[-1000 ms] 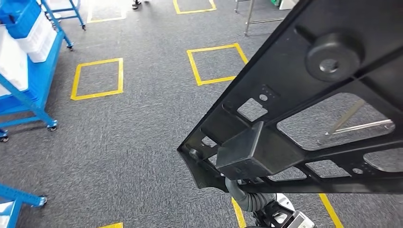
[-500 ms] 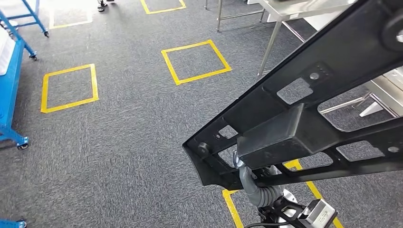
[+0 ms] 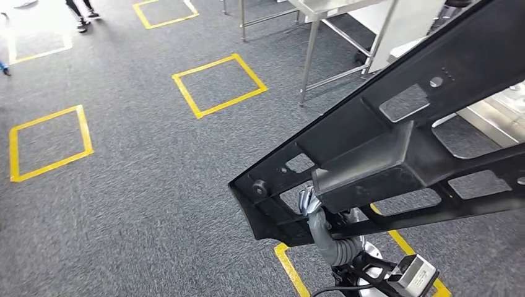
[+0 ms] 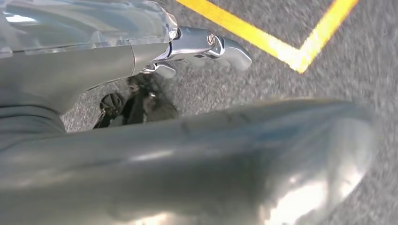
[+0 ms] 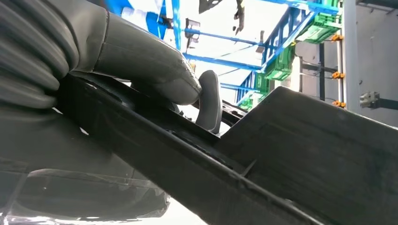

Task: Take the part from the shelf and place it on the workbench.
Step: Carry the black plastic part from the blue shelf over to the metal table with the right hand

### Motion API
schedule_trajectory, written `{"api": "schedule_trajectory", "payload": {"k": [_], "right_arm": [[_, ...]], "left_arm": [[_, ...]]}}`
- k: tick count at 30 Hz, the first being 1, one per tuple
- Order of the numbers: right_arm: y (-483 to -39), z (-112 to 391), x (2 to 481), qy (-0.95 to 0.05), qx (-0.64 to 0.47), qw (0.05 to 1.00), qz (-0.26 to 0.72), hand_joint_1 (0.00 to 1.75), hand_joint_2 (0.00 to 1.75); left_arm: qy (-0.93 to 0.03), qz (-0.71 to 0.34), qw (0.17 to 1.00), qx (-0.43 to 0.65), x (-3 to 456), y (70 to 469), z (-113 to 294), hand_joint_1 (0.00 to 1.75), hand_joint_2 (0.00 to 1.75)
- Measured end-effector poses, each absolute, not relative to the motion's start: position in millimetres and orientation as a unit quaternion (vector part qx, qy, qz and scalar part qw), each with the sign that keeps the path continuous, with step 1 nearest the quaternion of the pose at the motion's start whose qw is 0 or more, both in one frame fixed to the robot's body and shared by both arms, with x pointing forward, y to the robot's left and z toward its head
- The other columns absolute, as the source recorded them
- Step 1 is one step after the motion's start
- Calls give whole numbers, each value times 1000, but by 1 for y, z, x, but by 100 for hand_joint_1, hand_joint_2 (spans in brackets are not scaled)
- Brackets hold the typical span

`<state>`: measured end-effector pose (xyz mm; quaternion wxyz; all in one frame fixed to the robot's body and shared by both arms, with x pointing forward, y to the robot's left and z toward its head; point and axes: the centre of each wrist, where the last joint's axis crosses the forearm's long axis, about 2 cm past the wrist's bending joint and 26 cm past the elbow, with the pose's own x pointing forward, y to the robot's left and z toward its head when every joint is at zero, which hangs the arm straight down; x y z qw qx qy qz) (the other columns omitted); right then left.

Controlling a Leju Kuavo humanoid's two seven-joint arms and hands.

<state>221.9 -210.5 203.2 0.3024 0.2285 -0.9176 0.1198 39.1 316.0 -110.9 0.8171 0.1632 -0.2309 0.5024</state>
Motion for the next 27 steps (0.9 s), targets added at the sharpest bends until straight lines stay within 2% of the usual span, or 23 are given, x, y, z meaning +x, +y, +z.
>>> {"api": "schedule_trajectory", "payload": {"k": [13, 27], "right_arm": [[-204, 200, 216, -913, 224, 309, 144, 175, 175], [-181, 201, 246, -860, 283, 292, 310, 175, 175]], "left_arm": [[-243, 498, 818, 153, 40, 316, -111, 0, 0], [-256, 499, 814, 148, 42, 321, -110, 0, 0]]}}
